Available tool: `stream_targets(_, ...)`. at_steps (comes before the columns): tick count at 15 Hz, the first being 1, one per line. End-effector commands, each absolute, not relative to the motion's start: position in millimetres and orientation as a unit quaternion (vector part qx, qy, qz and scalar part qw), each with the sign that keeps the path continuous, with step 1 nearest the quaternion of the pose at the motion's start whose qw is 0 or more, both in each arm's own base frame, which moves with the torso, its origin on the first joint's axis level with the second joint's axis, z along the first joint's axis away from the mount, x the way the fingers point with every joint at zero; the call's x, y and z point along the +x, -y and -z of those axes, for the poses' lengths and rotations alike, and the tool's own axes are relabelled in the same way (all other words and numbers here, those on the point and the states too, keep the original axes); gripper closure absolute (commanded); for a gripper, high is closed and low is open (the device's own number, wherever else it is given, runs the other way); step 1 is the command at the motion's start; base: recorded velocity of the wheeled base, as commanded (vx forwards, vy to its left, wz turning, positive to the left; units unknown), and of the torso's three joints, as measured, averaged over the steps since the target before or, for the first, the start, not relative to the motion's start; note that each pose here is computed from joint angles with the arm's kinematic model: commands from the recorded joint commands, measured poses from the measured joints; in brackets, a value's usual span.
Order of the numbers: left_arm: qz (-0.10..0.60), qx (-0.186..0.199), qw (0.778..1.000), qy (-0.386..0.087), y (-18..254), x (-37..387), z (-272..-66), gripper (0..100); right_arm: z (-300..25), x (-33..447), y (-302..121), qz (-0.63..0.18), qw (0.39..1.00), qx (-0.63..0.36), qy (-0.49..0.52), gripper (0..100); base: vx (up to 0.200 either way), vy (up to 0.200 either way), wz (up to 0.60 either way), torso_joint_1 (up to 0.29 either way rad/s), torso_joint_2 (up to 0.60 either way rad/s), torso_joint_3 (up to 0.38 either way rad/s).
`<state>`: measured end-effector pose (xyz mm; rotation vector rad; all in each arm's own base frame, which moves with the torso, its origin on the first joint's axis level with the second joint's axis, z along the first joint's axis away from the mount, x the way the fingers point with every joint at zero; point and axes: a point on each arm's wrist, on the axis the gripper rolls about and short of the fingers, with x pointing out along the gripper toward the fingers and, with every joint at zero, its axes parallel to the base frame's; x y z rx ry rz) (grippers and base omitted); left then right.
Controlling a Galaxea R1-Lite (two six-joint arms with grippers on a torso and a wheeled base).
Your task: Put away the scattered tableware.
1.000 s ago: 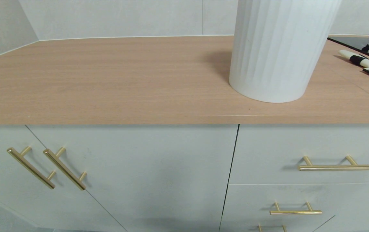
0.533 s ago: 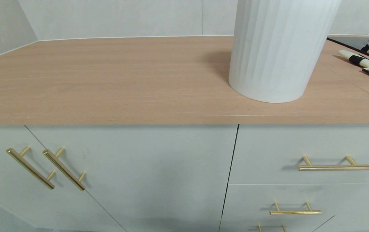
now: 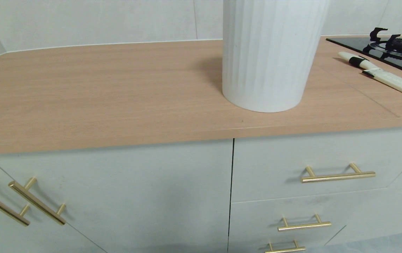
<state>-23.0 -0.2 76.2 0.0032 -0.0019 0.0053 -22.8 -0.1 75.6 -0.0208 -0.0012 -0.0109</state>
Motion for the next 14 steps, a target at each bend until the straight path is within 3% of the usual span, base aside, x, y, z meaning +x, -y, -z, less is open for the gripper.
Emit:
stream_targets(1,-0.002,0.002,1.000,0.000,0.2,-22.9,-76.2,0,-75.7,-22.7,0.1,0.005,1.000,-0.011,0.000,0,0.000,0.000,0.00,0.000,0.00,0.000)
stream_targets(5,-0.002,0.002,1.000,0.000,0.2,-22.9,-76.2,0,-75.7,-22.7,0.1,0.005,1.000,-0.011,0.000,0,0.000,0.000,0.00,0.000,0.00,0.000)
stream_targets(14,-0.002,0.002,1.000,0.000,0.2,-22.9,-76.2,0,-75.7,-22.7,0.1,0.005,1.000,-0.011,0.000,0,0.000,-0.200,0.00,0.001,0.00,0.002)
